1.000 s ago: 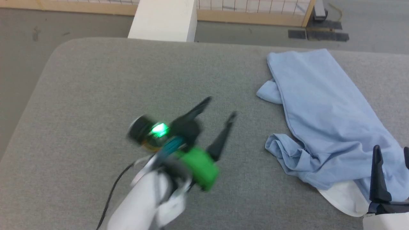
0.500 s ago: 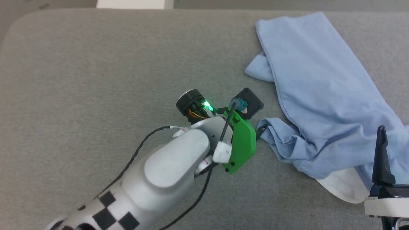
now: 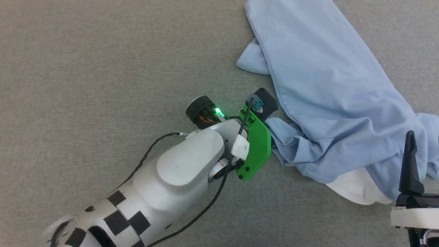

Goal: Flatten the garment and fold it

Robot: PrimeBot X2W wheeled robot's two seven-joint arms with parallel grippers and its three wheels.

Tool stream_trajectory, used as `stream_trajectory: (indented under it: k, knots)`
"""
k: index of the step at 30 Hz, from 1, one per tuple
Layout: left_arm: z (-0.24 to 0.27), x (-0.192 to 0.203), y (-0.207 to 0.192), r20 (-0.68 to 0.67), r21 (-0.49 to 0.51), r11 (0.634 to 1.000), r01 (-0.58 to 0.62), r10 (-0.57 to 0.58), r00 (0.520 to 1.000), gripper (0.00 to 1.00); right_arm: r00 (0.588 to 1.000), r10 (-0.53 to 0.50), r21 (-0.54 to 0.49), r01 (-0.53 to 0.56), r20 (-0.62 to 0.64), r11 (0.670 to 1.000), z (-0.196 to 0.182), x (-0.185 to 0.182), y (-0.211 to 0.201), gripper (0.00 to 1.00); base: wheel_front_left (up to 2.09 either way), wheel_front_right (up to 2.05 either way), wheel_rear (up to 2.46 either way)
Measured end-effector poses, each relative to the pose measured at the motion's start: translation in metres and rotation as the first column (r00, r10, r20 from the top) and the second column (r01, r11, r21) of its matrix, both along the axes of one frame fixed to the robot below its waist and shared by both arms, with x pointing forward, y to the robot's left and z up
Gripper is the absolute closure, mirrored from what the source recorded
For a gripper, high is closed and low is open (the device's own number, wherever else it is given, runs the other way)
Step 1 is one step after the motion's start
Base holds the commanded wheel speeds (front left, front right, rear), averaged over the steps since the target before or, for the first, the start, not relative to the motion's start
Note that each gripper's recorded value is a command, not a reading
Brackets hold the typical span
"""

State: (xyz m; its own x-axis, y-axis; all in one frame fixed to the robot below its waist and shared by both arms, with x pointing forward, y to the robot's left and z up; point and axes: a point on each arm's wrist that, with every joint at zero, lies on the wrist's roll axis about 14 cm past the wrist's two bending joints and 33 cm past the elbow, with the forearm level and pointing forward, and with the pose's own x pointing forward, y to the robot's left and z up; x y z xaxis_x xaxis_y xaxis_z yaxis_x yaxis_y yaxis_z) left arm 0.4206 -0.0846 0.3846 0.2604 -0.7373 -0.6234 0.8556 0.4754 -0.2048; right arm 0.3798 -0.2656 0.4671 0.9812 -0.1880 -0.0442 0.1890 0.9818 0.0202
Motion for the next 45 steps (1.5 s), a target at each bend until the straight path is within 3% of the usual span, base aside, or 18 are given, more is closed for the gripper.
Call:
stream_trajectory:
  k: [1,7,11,14,18,21,23,27,28,29,30,31,33,37,40,42,45]
  knots:
    - [-0.001,-0.001,-0.001,-0.009,-0.006,1.0,0.002,-0.002,1.0,1.0,1.0,-0.003,0.0,0.003,0.0,1.0,0.0,0.0,-0.001,0.0,0.0,0.0,0.0]
    - [0.006,-0.007,-0.009,-0.033,-0.095,0.995,-0.015,0.012,0.999,1.0,1.0,-0.02,-0.005,0.02,0.0,1.0,0.0,-0.001,-0.007,0.0,0.0,0.0,0.0]
    - [0.024,0.01,0.007,-0.014,-0.2,0.971,-0.129,0.128,0.992,1.0,1.0,-0.01,0.001,0.01,0.026,1.0,0.006,0.0,-0.003,0.0,0.0,0.0,0.0]
    - [0.038,0.024,0.038,0.011,-0.261,0.934,-0.246,0.258,0.966,1.0,0.999,0.001,0.006,-0.002,0.044,1.0,0.011,0.001,0.0,0.0,0.0,0.0,0.0]
    - [0.035,0.02,0.106,-0.02,-0.278,0.839,-0.467,0.481,0.876,1.0,0.999,0.022,0.014,-0.023,0.049,1.0,0.015,0.0,0.006,0.0,0.0,0.0,0.0]
    - [0.019,-0.003,0.165,-0.071,-0.227,0.736,-0.638,0.641,0.764,1.0,0.998,0.045,0.023,-0.046,0.049,0.999,0.016,0.0,0.014,0.0,0.0,0.0,0.0]
    - [0.007,-0.032,0.193,-0.147,-0.193,0.646,-0.739,0.725,0.673,1.0,0.996,0.063,0.027,-0.065,0.06,0.998,0.02,0.003,0.019,0.0,0.0,0.0,0.0]
    - [-0.006,-0.078,0.223,-0.228,-0.148,0.501,-0.853,0.822,0.522,1.0,0.993,0.096,0.032,-0.098,0.073,0.995,0.025,0.008,0.03,0.0,0.0,0.0,0.0]
    - [-0.007,-0.084,0.227,-0.233,-0.143,0.48,-0.866,0.834,0.501,1.0,0.992,0.104,0.035,-0.106,0.071,0.994,0.025,0.009,0.032,0.0,0.0,0.0,0.0]
    - [-0.007,-0.089,0.232,-0.234,-0.145,0.457,-0.877,0.846,0.479,0.84,0.991,0.111,0.037,-0.114,0.069,0.993,0.024,0.009,0.035,0.0,0.0,0.0,0.0]
    - [-0.003,-0.09,0.236,-0.229,-0.166,0.426,-0.889,0.861,0.455,0.55,0.991,0.119,0.039,-0.122,0.068,0.992,0.025,0.01,0.037,0.0,0.0,0.0,0.0]
    - [0.001,-0.09,0.238,-0.226,-0.187,0.404,-0.895,0.869,0.44,0.0,0.99,0.126,0.04,-0.129,0.068,0.991,0.025,0.01,0.039,0.0,0.0,0.0,0.0]
    - [0.014,-0.086,0.24,-0.219,-0.245,0.37,-0.896,0.879,0.423,0.0,0.987,0.141,0.042,-0.145,0.076,0.989,0.028,0.011,0.045,0.0,0.0,0.0,0.0]
    - [0.073,-0.062,0.239,-0.218,-0.47,0.28,-0.837,0.882,0.417,0.0,0.983,0.161,0.043,-0.165,0.09,0.985,0.035,0.01,0.051,0.0,0.0,0.0,0.0]
    - [0.12,-0.052,0.24,-0.171,-0.606,0.249,-0.756,0.887,0.429,0.0,0.981,0.169,0.043,-0.174,0.098,0.984,0.039,0.007,0.054,0.0,0.0,0.0,0.0]
    - [0.151,-0.045,0.253,-0.065,-0.679,0.243,-0.692,0.92,0.387,0.0,0.98,0.171,0.042,-0.176,0.106,0.984,0.043,0.004,0.054,0.0,0.0,0.0,0.0]
    - [0.191,-0.044,0.272,0.112,-0.76,0.248,-0.601,0.96,0.255,0.0,0.978,0.169,0.04,-0.174,0.121,0.984,0.048,0.0,0.054,0.0,0.0,0.0,0.0]
